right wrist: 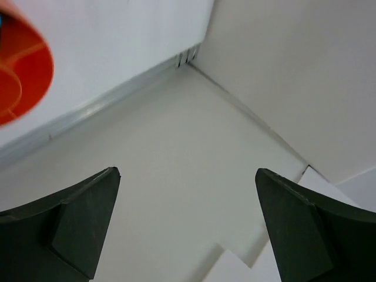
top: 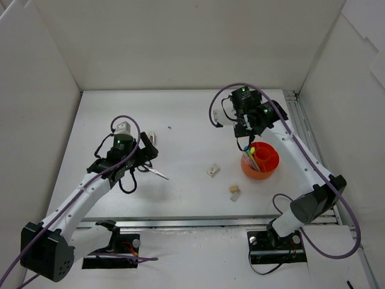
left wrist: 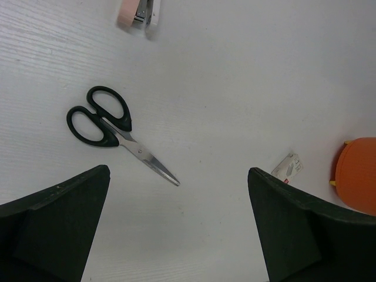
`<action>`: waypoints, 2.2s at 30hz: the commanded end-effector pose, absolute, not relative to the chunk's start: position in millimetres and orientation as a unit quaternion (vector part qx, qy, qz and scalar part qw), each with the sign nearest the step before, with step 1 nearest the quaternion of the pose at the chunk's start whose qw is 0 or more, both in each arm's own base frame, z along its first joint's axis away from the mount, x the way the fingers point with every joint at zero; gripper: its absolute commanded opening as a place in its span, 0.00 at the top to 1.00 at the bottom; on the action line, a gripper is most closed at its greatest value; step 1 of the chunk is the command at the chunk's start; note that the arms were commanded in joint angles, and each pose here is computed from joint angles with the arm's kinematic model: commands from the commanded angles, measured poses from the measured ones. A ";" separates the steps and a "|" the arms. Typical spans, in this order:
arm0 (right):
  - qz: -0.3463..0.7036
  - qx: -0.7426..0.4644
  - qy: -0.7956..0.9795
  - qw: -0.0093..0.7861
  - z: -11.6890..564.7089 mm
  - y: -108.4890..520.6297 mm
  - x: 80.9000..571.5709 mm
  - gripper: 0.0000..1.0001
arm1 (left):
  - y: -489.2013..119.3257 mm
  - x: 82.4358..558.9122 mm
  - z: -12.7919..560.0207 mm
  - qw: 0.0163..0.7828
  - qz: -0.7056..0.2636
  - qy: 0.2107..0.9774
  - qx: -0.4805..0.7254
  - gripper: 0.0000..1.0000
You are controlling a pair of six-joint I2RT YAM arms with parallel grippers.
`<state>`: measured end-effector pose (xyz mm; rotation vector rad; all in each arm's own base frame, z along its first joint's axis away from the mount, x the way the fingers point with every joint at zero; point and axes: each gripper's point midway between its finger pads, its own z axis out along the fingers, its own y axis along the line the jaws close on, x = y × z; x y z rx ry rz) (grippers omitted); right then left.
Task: Sort the stationery into containers
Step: Pick up the stationery from the center of the board.
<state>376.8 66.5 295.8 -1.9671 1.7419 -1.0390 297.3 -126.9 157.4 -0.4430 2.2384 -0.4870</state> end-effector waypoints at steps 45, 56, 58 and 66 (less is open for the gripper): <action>0.027 0.095 0.912 0.398 61.9 242.4 316.6 0.02 | -103.4 251.7 168.2 0.432 -0.197 0.868 -0.144 0.00; -0.011 0.122 0.921 0.370 23.4 227.5 304.7 0.03 | -101.7 248.8 166.0 0.431 -0.191 0.872 -0.133 0.01; -0.016 0.121 0.922 0.368 20.7 225.5 304.4 0.06 | -101.5 248.3 165.4 0.431 -0.191 0.872 -0.132 0.01; -0.028 0.126 0.920 0.371 21.8 215.0 312.0 0.39 | -101.8 249.2 165.5 0.432 -0.191 0.871 -0.132 0.01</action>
